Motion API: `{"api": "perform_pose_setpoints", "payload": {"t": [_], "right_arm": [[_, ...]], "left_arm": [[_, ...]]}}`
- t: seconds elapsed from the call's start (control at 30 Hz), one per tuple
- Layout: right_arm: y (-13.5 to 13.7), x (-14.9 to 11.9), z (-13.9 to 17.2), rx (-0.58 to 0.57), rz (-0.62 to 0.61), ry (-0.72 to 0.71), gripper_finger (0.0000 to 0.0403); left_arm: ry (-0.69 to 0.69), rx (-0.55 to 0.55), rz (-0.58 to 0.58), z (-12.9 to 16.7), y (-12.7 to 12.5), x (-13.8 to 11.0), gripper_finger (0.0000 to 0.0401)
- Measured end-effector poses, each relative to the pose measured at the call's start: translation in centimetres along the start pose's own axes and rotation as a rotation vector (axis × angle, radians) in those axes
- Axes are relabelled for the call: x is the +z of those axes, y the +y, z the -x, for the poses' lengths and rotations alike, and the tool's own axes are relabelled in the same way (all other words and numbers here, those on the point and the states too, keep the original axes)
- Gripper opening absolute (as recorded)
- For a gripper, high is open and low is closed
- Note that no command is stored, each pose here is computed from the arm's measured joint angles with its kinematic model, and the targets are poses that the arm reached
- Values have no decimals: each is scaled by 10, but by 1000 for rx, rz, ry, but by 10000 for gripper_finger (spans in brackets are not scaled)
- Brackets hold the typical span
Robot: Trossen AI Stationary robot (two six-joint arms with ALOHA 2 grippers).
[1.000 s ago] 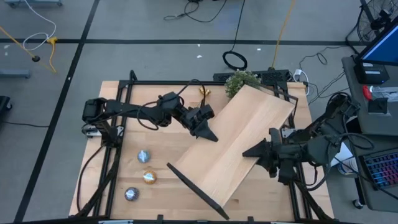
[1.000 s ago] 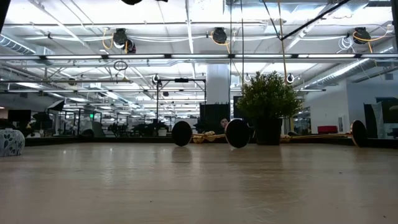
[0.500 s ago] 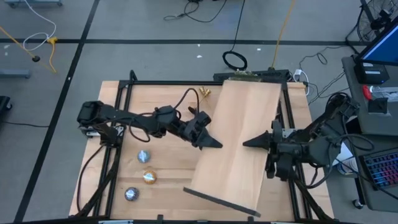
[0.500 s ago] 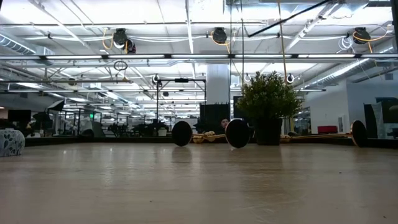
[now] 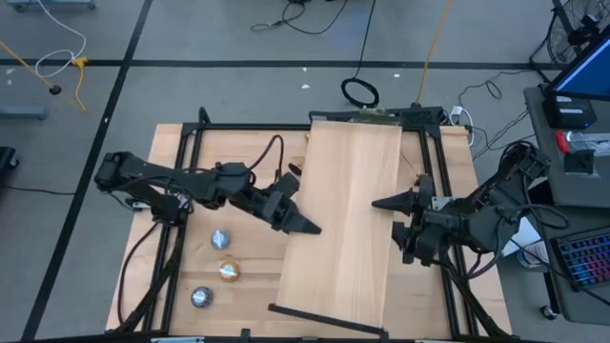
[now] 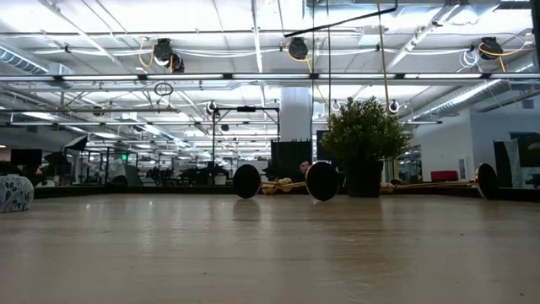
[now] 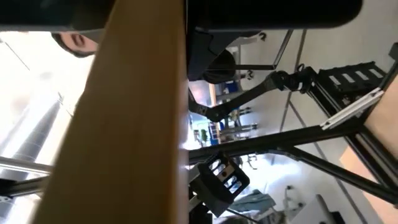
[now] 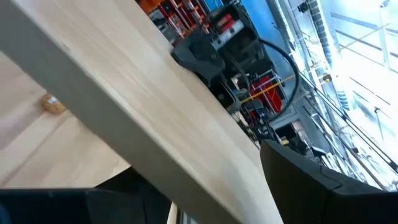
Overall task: Pick & Place candle stick holders
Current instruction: Prepare the shelf
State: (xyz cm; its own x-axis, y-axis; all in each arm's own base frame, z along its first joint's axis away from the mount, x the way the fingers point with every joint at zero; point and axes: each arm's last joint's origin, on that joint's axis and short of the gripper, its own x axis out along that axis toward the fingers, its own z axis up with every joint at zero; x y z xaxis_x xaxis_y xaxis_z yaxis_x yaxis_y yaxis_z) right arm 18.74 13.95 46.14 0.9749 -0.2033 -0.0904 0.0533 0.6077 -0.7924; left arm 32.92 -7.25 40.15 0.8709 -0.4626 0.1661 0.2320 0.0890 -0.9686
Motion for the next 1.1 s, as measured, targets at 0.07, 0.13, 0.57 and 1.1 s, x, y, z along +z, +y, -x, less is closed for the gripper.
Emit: {"api": "perform_pose_setpoints", "payload": {"t": [0.07, 0.13, 0.57, 1.1], "right_arm": [[0, 0, 0, -1, -10, -3, 224], [0, 0, 0, 3, -18, -1, 225], [-13, -14, 16, -206, -264, 174, 226], [-40, -42, 54, -49, -1060, 51, 224]], "left_arm": [[-4, 8, 5, 2, -2, -1, 49], [-2, 16, 6, 6, -6, -2, 49], [40, 58, 18, 28, -24, -6, 49], [-12, 248, -9, 64, -29, -10, 49]]}}
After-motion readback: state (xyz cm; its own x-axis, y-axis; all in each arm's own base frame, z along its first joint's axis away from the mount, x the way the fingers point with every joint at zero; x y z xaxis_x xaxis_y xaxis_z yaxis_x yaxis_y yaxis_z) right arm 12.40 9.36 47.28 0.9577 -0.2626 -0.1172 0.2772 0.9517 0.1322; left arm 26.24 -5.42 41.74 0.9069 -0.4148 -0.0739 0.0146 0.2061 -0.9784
